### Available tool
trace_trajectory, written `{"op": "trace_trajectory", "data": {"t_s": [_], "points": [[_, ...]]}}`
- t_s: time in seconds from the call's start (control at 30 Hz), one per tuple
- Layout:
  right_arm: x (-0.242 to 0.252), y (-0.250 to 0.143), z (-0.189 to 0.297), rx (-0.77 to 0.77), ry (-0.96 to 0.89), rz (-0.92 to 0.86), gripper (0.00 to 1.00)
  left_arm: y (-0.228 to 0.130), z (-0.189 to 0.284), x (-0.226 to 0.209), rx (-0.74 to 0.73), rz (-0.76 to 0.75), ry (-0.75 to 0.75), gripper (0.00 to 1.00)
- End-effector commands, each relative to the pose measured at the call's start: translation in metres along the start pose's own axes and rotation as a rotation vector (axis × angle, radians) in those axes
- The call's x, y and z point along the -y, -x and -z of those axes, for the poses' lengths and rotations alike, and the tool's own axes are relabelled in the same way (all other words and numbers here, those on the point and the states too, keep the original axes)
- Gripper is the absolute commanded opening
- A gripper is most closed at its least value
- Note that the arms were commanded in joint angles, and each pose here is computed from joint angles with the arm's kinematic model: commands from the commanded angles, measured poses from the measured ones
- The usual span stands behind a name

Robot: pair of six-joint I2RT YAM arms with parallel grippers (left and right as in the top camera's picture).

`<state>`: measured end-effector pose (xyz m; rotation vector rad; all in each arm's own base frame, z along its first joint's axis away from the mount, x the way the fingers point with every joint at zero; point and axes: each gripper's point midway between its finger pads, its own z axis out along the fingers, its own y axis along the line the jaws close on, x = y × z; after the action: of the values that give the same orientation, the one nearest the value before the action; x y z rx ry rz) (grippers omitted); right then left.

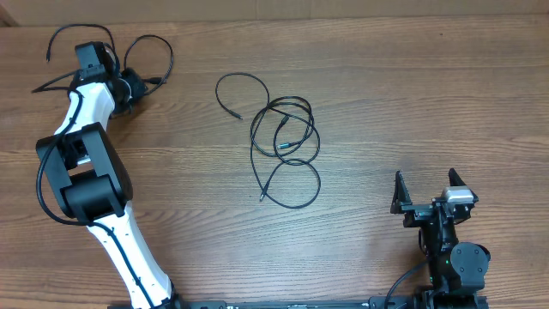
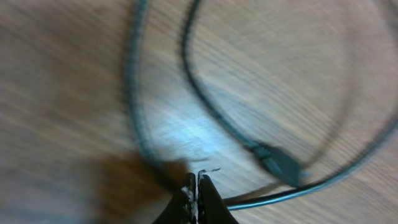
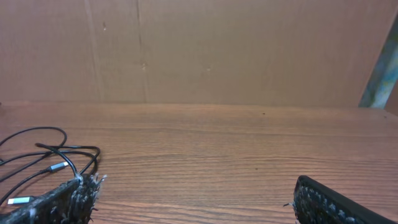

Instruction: Untangle cables

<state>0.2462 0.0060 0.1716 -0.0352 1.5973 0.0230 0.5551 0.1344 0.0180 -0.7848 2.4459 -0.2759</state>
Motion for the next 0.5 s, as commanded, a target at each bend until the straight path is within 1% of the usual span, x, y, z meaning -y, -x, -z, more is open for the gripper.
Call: {"op": "trace_trajectory", "data": {"t_s": [0.0,0.1,0.23,0.33,0.37,0.47], "points": [[-0.001,-0.002,0.0,0.003,0.003,-0.002,1.0,-0.018,-0.012,0.018,-0.057,0.004,-0.107,0.04],[-0.001,-0.002,0.0,0.003,0.003,-0.002,1.0,-0.017,-0.015,0.022,-0.051,0.027,-0.119,0.04],[-0.001,-0.002,0.0,0.003,0.003,-0.002,1.0,-0.034,-0.031,0.02,-0.093,0.027,-0.109,0.05],[-0.001,-0.002,0.0,0.003,0.003,-0.002,1.0,-0.036,-0.033,0.014,-0.095,0.003,-0.079,0.17],[-0.001,-0.002,0.0,0.003,0.003,-0.002,1.0,-0.031,-0.028,0.014,-0.083,-0.001,-0.082,0.21],[-0.001,-0.002,0.0,0.003,0.003,-0.002,1.0,-0.003,-0.005,0.02,-0.027,0.004,-0.12,0.28]]}}
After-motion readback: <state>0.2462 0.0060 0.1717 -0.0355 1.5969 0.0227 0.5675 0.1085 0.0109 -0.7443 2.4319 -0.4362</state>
